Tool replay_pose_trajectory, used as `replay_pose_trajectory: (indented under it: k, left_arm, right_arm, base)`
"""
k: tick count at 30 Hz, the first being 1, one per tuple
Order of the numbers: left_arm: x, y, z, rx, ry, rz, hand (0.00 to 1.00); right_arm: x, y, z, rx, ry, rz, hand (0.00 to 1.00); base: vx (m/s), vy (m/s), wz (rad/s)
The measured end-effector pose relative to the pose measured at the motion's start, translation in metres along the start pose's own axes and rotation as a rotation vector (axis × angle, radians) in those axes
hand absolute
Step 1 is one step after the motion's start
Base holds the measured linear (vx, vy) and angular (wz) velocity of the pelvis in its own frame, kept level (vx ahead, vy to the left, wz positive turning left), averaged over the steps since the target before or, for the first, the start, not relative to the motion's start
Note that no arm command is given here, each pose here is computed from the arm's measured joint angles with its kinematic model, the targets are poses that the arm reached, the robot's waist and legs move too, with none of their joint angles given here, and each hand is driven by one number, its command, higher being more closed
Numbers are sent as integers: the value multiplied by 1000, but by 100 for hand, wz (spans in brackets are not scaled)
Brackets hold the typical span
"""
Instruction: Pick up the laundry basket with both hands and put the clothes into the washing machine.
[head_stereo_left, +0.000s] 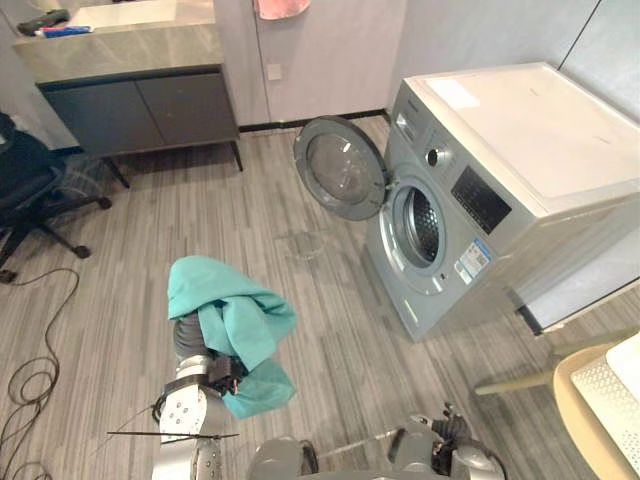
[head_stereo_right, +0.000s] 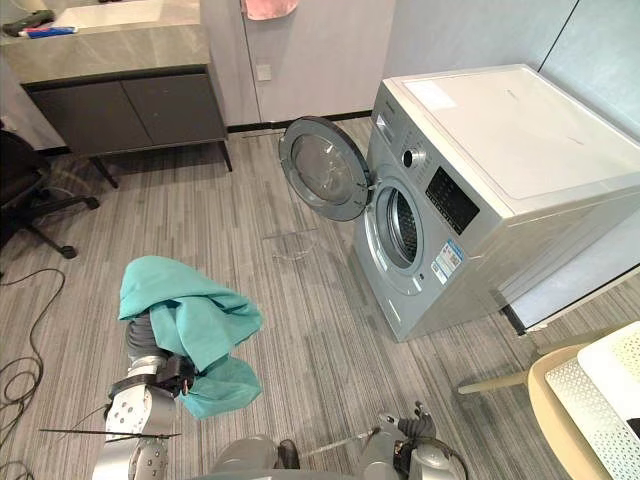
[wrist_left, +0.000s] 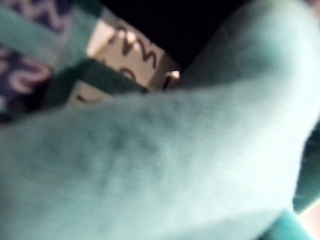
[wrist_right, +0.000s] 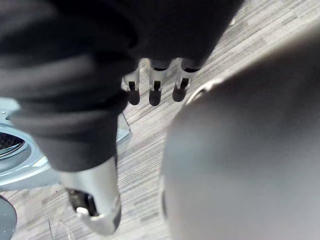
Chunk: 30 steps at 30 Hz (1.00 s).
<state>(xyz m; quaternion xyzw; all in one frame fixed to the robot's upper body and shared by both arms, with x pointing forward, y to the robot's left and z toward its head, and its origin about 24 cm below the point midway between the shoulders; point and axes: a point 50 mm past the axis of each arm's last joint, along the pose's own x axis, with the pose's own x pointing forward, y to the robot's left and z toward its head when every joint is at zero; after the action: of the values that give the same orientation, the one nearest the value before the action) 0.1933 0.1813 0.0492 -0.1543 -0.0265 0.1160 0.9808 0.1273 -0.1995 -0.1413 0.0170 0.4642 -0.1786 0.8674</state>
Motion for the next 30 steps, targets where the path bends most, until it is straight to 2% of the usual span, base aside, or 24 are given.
replay_pose_trajectory:
  k: [8, 12, 15, 19, 22, 24, 30]
  left_arm:
    - [17, -21, -11, -52, 24, -55, 100]
    - [13, -18, -14, -66, 34, -29, 100]
    - [12, -18, -16, -69, 46, -27, 100]
    - [5, -13, -25, -60, 89, -24, 100]
    - [-3, -12, -50, -57, 198, -17, 100]
    - [-4, -7, -67, -33, 282, -2, 100]
    - [-9, -11, -77, -35, 325, -27, 100]
  right_arm:
    - [0, -4, 1, 45, -8, -16, 0]
    - [-5, -13, -8, 45, -2, -40, 0]
    - [-8, -7, -9, 25, -1, -31, 0]
    - [-8, 8, 3, -26, -46, 21, 0]
    - [-8, 16, 3, -62, -61, 57, 0]
    - [-10, 38, -1, -91, -50, 128, 0]
    - [-5, 46, 10, -147, -72, 144, 0]
  base:
    - [543, -23, 15]
    - [616, 13, -99]
    - [496, 158, -128]
    - [365, 391, -172]
    - [209, 479, -154]
    - [151, 496, -108]
    - [5, 343, -155]
